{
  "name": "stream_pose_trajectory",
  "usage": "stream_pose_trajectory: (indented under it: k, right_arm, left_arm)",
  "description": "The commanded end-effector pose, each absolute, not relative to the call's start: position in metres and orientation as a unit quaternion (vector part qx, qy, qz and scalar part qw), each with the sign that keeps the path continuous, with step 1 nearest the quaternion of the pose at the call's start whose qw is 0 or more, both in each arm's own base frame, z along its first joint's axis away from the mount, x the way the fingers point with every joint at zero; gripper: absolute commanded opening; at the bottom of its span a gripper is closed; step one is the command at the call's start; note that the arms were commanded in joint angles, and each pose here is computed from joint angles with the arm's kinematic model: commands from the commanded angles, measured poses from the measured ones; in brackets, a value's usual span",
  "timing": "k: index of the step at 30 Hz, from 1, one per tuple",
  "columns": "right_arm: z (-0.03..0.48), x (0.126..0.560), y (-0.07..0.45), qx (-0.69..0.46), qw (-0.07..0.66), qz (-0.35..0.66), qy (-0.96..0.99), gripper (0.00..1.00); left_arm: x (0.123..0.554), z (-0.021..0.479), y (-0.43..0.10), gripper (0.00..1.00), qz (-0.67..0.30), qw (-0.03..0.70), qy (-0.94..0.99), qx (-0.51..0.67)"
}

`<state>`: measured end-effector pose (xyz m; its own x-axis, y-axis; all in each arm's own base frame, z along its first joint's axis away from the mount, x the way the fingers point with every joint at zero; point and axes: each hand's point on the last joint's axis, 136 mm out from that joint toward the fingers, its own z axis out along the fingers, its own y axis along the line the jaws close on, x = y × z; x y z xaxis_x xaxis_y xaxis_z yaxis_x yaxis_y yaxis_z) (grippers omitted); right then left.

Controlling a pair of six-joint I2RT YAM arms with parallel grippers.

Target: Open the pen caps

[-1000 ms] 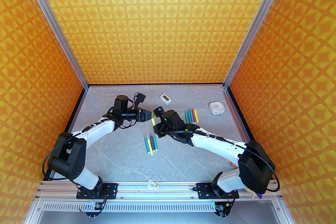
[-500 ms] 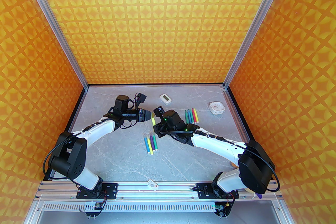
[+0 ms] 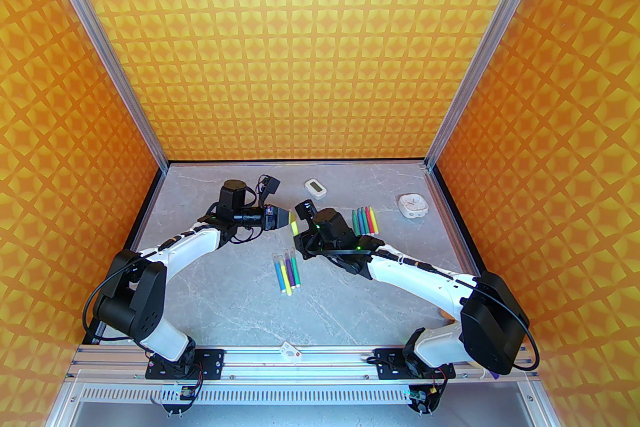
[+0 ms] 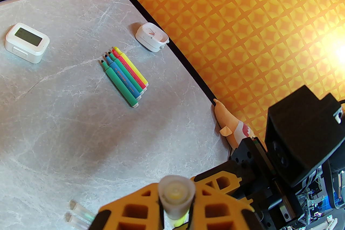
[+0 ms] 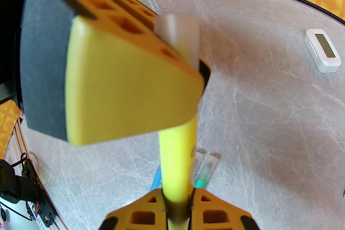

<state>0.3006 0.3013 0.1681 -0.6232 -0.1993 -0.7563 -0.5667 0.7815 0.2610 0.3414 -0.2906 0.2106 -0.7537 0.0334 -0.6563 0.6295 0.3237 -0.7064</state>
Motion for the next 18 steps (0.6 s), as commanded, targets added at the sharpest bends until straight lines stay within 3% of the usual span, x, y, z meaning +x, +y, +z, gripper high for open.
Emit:
stream_pose_trajectory:
  k: [1,4,7,12,18]
  right_arm:
    - [0.181,0.309,0.298,-0.212,0.404,0.244,0.856,0.27]
    - [0.181,0.312,0.3,-0.211,0.412,0.247,0.851,0.42]
    - [0.181,0.316,0.304,-0.212,0.418,0.252,0.846,0.46]
    - [0.175,0.322,0.312,-0.216,0.414,0.261,0.845,0.45]
    - [0.167,0.324,0.316,-0.216,0.408,0.273,0.844,0.33]
  left_arm:
    - [0.342,0.216,-0.297,0.06,-0.551,0.27,0.758,0.223]
    - [0.342,0.217,-0.297,0.02,-0.553,0.269,0.757,0.22]
    - [0.343,0.221,-0.297,0.0,-0.556,0.272,0.755,0.217]
    - [0.341,0.229,-0.297,0.0,-0.559,0.276,0.751,0.217]
    - [0.339,0.238,-0.296,0.0,-0.564,0.284,0.745,0.217]
